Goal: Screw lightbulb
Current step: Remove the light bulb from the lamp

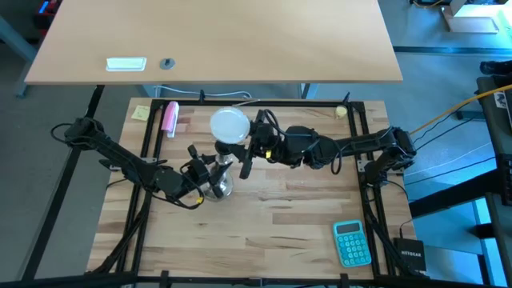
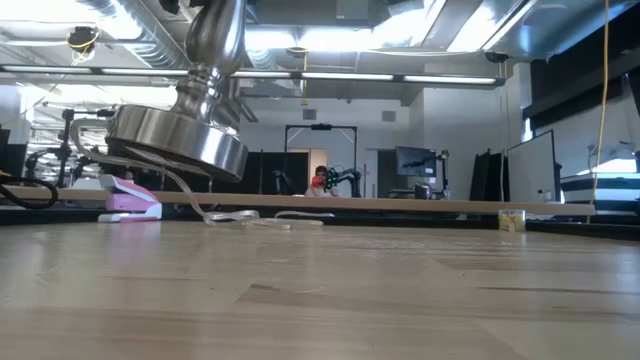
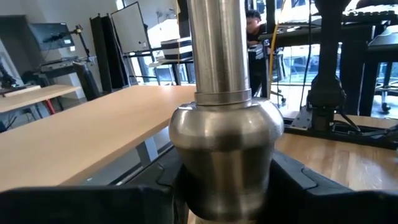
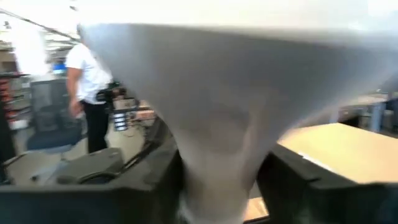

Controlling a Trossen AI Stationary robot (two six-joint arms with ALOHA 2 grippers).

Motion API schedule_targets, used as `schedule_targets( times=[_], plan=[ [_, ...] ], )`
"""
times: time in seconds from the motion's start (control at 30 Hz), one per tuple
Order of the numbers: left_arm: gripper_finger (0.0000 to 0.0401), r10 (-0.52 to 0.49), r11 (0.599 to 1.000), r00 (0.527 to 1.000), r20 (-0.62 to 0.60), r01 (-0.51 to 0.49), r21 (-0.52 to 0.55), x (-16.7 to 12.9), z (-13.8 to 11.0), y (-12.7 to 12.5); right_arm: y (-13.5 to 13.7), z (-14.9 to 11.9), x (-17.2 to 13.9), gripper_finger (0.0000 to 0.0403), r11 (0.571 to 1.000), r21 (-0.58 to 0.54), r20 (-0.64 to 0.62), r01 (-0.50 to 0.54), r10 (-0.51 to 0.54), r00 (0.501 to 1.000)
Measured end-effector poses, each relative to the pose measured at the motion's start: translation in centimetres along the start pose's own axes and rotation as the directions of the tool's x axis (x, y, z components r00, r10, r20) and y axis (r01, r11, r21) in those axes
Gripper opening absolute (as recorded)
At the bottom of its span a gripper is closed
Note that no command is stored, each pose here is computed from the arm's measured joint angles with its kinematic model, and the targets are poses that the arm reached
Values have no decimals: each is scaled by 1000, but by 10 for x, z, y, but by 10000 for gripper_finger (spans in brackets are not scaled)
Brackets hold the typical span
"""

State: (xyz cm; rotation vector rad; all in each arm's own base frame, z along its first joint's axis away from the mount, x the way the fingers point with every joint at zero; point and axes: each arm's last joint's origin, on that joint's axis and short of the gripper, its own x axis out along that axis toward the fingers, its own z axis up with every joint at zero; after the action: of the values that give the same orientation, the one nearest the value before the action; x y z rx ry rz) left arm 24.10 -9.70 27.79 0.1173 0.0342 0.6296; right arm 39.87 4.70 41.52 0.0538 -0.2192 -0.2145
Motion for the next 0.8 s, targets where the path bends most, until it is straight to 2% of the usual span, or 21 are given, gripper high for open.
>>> schedule_targets(
  times=[0.03, 0.17, 0.27, 0.37, 0.4, 0.5, 0.57, 0.67, 0.73, 0.8],
  plan=[
    [130, 1, 1000, 1000, 0, -1, 0, 0, 0, 0, -1, 0, 0, 155, 1000, 3, -2, -15, 15, 1000],
    [130, -24, 1000, 1000, 2, 24, 13, -3, 0, -2, -1, 1, 0, 151, 996, 5, -4, -91, 91, 996],
    [130, -140, 989, 990, 26, 139, 48, -9, 3, -6, 2, 9, -6, 151, 973, 7, -5, -232, 232, 973],
    [130, -282, 958, 958, 60, 277, 77, -16, 10, -8, 6, 17, -12, 151, 913, 48, 10, -405, 405, 914],
    [130, -358, 933, 931, 79, 352, 81, -18, 12, -9, 7, 20, -14, 151, 877, 49, 20, -478, 478, 878],
    [130, -596, 802, 792, 135, 594, 59, -20, 17, -12, 10, 24, -18, 151, 735, 43, 52, -677, 675, 736],
    [130, -675, 734, 725, 139, 679, 22, -17, 16, -11, 13, 24, -21, 151, 657, 37, 47, -753, 752, 658],
    [130, -753, 652, 646, 128, 758, 6, -13, 15, -10, 14, 23, -22, 151, 587, 19, 34, -810, 809, 587],
    [130, -768, 635, 632, 107, 773, -12, -9, 12, -9, 14, 21, -22, 151, 590, 27, 16, -807, 807, 590],
    [130, -769, 632, 631, 107, 775, -25, -7, 11, -7, 14, 20, -21, 151, 632, 40, 7, -774, 774, 633]
  ],
)
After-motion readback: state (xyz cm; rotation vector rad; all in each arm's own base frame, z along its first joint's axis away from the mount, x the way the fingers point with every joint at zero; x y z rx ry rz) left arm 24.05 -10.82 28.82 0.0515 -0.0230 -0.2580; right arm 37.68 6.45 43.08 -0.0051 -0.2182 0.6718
